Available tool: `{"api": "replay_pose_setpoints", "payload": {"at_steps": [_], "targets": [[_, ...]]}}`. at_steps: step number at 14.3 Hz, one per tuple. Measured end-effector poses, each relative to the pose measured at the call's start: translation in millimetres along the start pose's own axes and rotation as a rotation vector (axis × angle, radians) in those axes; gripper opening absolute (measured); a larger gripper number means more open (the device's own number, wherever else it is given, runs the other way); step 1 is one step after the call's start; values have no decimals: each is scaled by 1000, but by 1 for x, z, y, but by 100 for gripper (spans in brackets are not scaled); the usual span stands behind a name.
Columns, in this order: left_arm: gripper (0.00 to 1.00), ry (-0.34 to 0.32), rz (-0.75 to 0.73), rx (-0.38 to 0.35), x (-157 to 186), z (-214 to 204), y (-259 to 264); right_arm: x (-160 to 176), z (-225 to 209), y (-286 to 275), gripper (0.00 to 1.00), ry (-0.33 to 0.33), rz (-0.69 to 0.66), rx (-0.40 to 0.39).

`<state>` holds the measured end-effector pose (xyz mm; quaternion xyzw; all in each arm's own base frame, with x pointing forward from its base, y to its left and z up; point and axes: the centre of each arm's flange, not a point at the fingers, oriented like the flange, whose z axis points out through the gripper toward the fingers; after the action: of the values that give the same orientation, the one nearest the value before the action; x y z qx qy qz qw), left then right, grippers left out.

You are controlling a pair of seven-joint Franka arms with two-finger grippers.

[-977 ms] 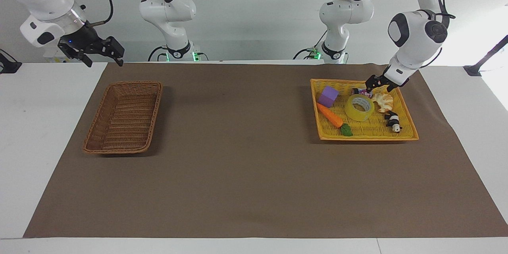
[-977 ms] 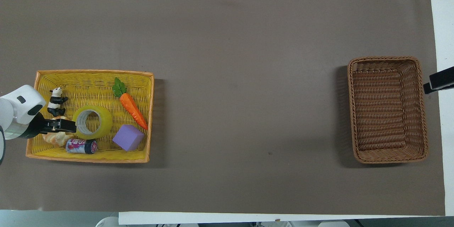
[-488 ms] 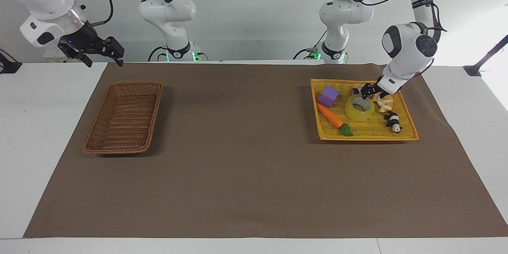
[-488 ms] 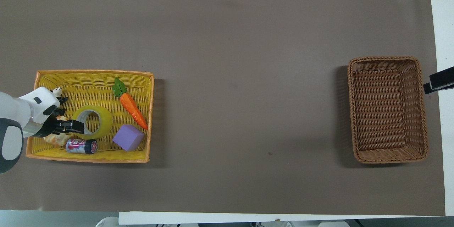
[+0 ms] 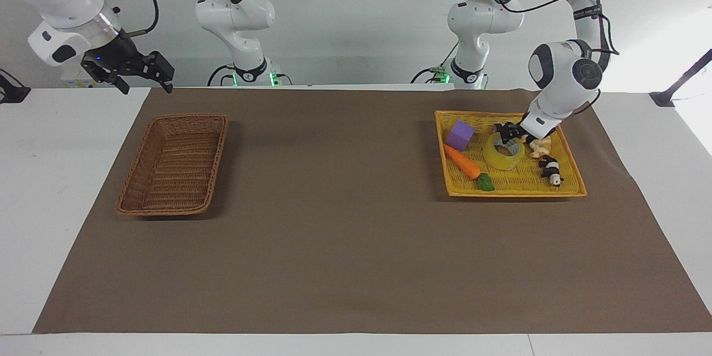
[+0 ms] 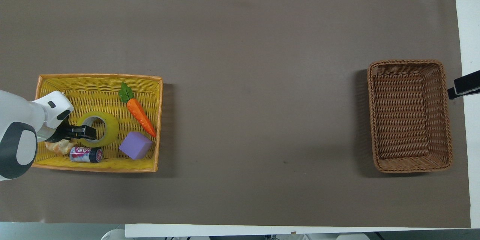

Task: Move tape to another basket
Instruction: 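Reach the left gripper down into the yellow basket toward the tape roll, then close the left gripper on the tape roll's rim and lift it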

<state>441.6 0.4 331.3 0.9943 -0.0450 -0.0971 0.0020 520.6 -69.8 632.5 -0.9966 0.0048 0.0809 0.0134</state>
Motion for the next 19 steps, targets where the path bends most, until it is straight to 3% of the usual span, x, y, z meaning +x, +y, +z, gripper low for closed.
{"api": "replay_pose_setpoints", "payload": {"at_steps": [3,11,14,19], "targets": [[73,2,0,1,3,7,0,0,0,0,100,0,0,0],[68,-4,12,5,6,34,5,0,0,0,100,0,0,0],[41,5,9,4,6,29,4,0,0,0,100,0,0,0],[27,-8,6,4,17,3,2,0,0,0,100,0,0,0]]}}
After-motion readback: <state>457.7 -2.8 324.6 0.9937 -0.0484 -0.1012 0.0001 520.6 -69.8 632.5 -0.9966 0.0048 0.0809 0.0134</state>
